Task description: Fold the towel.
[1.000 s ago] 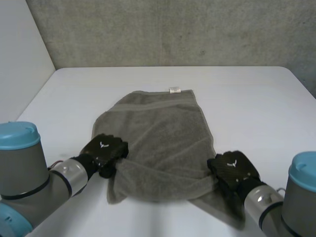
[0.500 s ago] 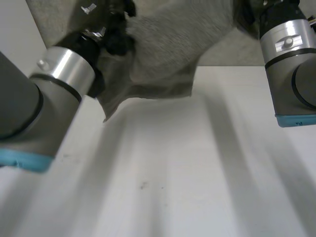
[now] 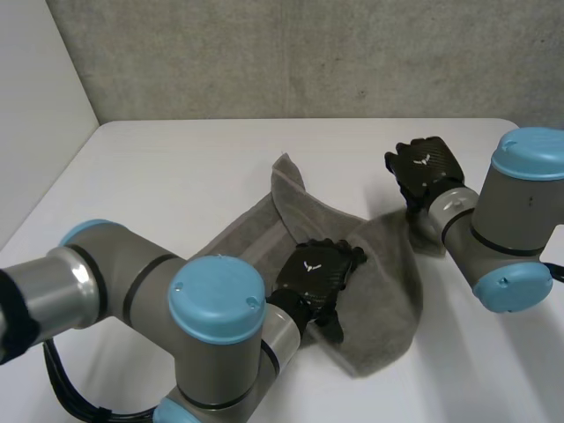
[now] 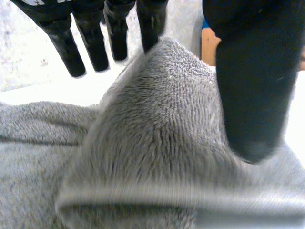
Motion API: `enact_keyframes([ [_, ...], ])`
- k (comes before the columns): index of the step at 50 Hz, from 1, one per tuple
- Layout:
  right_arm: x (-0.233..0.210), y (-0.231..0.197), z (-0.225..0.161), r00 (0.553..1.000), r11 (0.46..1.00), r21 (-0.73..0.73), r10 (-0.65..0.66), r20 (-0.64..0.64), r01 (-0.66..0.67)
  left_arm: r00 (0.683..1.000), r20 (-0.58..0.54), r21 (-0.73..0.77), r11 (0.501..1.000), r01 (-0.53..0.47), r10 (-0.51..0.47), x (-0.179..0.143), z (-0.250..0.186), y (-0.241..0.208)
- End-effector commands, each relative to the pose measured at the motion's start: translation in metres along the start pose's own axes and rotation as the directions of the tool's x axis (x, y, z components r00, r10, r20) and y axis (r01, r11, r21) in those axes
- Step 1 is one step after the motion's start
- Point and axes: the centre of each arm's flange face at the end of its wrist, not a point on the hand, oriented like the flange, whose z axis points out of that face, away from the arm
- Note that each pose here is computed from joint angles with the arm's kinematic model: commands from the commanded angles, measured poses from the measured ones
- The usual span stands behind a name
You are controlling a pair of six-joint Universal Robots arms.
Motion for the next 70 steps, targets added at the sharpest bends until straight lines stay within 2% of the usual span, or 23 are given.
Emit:
enact_keyframes([
  [1, 0.022, 0.005, 0.0, 0.997, 0.998, -0.054, 0.013, -0.081, -0.017, 1.0, 0.016, 0.057, 0.998, 0.009, -0.01, -0.005, -0.002, -0.022],
  [10, 0.032, -0.013, -0.028, 0.994, 0.999, -0.029, 0.031, -0.101, -0.034, 0.993, 0.106, 0.205, 0.979, 0.023, -0.045, -0.045, -0.021, -0.083],
  [14, 0.031, -0.017, -0.039, 0.994, 0.999, -0.023, 0.042, -0.096, -0.044, 0.989, 0.135, 0.225, 0.974, 0.023, -0.055, -0.057, -0.025, -0.092],
  [22, 0.022, -0.017, -0.07, 0.996, 0.996, -0.056, 0.072, -0.062, -0.075, 0.965, 0.251, 0.198, 0.98, 0.028, -0.079, -0.101, -0.031, -0.092],
  [27, -0.006, -0.028, -0.106, 0.989, 0.99, -0.059, 0.134, 0.061, -0.131, 0.952, 0.292, 0.118, 0.991, 0.061, -0.094, -0.12, -0.036, -0.083],
  [30, -0.014, -0.027, -0.112, 0.982, 0.985, -0.071, 0.162, 0.094, -0.156, 0.948, 0.299, 0.059, 0.994, 0.095, -0.108, -0.132, -0.037, -0.073],
  [35, -0.049, -0.028, -0.134, 0.945, 0.969, -0.11, 0.241, 0.223, -0.221, 0.95, 0.279, -0.025, 0.988, 0.155, -0.142, -0.15, -0.034, -0.049],
  [42, -0.091, -0.024, -0.146, 0.905, 0.966, -0.143, 0.253, 0.34, -0.217, 0.956, 0.236, -0.069, 0.978, 0.199, -0.177, -0.16, -0.032, -0.034],
  [48, -0.123, -0.013, -0.149, 0.879, 0.969, -0.167, 0.238, 0.413, -0.184, 0.95, 0.244, -0.083, 0.972, 0.218, -0.193, -0.166, -0.033, -0.027],
  [55, -0.14, -0.005, -0.141, 0.884, 0.973, -0.117, 0.228, 0.407, -0.197, 0.949, 0.247, -0.097, 0.969, 0.227, -0.198, -0.165, -0.036, -0.022],
  [60, -0.141, 0.003, -0.128, 0.918, 0.977, -0.093, 0.213, 0.334, -0.192, 0.948, 0.247, -0.107, 0.967, 0.232, -0.2, -0.163, -0.037, -0.019],
  [65, -0.13, 0.001, -0.114, 0.962, 0.983, -0.022, 0.185, 0.202, -0.184, 0.948, 0.249, -0.115, 0.965, 0.234, -0.2, -0.161, -0.04, -0.017],
  [70, -0.117, -0.009, -0.117, 0.973, 0.986, 0.016, 0.164, 0.16, -0.169, 0.949, 0.244, -0.121, 0.965, 0.232, -0.198, -0.158, -0.04, -0.016],
])
